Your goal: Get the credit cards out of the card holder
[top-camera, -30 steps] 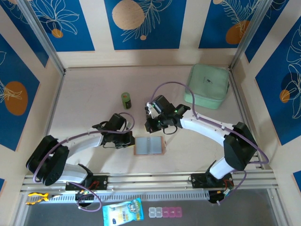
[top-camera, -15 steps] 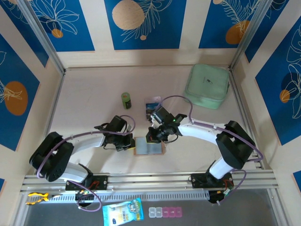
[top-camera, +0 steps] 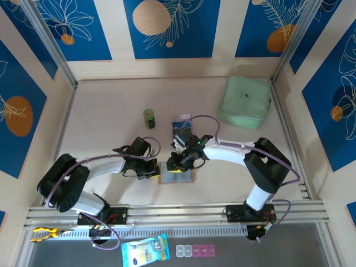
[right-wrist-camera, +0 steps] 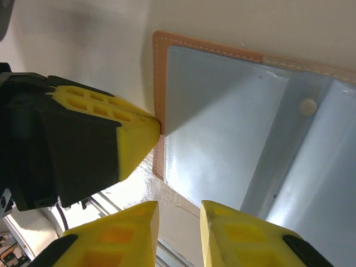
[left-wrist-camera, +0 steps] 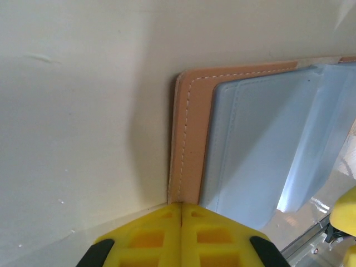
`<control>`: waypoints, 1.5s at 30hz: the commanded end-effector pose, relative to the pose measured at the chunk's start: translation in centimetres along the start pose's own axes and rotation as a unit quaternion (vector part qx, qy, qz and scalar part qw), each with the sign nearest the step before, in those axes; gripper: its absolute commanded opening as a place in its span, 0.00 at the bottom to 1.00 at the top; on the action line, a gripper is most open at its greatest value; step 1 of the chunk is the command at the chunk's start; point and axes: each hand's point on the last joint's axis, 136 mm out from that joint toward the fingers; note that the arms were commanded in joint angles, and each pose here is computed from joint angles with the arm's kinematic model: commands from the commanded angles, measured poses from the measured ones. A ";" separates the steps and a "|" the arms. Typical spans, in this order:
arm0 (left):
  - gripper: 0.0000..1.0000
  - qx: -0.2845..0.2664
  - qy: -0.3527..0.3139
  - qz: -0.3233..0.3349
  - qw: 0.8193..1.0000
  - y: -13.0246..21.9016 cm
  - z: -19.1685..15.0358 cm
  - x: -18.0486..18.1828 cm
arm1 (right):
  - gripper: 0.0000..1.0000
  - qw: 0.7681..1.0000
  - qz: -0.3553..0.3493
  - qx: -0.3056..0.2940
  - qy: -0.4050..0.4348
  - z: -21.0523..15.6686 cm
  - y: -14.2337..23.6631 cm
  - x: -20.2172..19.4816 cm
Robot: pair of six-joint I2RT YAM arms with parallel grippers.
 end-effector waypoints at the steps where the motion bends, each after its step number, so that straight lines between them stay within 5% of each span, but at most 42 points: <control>1: 0.00 0.019 -0.001 0.020 1.000 -0.1 -0.7 0.7 | 0.29 1.000 0.000 0.019 0.002 -0.2 -0.5 0.7; 35: 0.01 0.036 -0.002 0.033 0.999 -0.1 -1.3 1.2 | 0.30 0.995 -0.092 0.023 -0.014 0.1 -1.2 -2.7; 45: 0.01 0.037 -0.004 0.035 0.999 0.0 -1.3 1.2 | 0.30 0.999 -0.009 0.047 0.015 -0.6 -1.4 0.8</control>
Point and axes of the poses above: each hand's point on the last joint's axis, 136 mm out from that joint toward the fingers, its own y axis back along the fingers, its own x axis along the line the jaws close on, z = x × y, and after that the axes turned 11 degrees about -y, right-handed
